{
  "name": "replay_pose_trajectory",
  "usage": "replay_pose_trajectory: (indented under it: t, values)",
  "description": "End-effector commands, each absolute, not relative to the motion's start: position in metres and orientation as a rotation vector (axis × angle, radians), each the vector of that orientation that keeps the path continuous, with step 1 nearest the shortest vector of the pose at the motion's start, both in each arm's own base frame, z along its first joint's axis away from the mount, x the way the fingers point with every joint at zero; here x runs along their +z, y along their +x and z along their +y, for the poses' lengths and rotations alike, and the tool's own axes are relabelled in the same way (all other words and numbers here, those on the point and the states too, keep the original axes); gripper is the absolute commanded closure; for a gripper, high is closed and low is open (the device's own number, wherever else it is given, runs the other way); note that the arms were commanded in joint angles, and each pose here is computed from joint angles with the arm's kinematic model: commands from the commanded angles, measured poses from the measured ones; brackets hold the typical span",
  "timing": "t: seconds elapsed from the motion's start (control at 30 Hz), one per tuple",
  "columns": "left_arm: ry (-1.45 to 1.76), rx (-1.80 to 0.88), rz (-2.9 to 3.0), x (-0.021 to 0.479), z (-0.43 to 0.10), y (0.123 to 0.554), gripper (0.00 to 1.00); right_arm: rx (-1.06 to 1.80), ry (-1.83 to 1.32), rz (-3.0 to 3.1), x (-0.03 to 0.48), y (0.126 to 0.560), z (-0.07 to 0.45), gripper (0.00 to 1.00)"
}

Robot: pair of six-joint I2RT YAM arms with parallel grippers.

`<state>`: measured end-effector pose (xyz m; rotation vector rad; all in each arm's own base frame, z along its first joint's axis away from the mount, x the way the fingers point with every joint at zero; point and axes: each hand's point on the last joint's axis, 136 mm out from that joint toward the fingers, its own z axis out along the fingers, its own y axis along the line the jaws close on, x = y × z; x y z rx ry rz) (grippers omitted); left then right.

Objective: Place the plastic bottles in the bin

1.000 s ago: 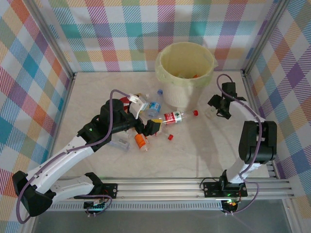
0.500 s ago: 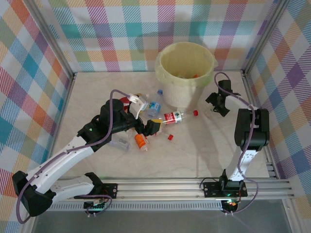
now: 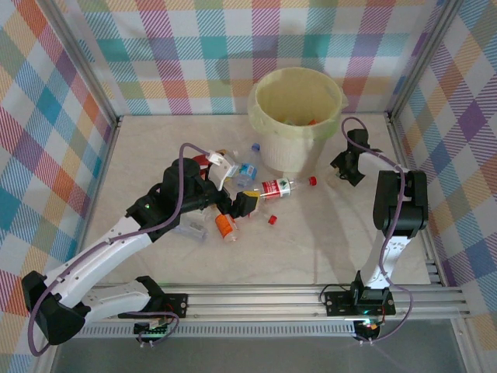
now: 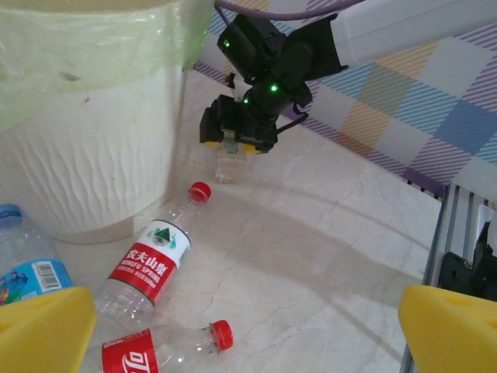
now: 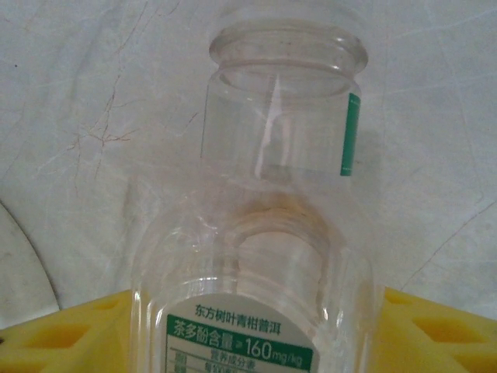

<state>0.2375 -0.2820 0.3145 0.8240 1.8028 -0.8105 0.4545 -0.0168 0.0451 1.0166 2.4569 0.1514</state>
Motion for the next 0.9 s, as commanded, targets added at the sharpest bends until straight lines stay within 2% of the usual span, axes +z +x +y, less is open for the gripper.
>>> replay_pose_trajectory:
  t: [0.0,0.4,0.87]
  values:
    - [0.841,-0.816,1.773,0.323,-0.286,0.234,0.0,0.154,1.031,2.395,0.063,0.46,-0.028,0.36]
    - [0.837,-0.811,1.767,0.324,-0.284,0.235,0.0,0.102,0.927,2.278,0.126,0.434,-0.043,0.43]
    - [0.795,-0.768,1.744,0.332,-0.275,0.238,0.0,0.057,0.691,2.054,0.258,0.376,-0.033,0.5]
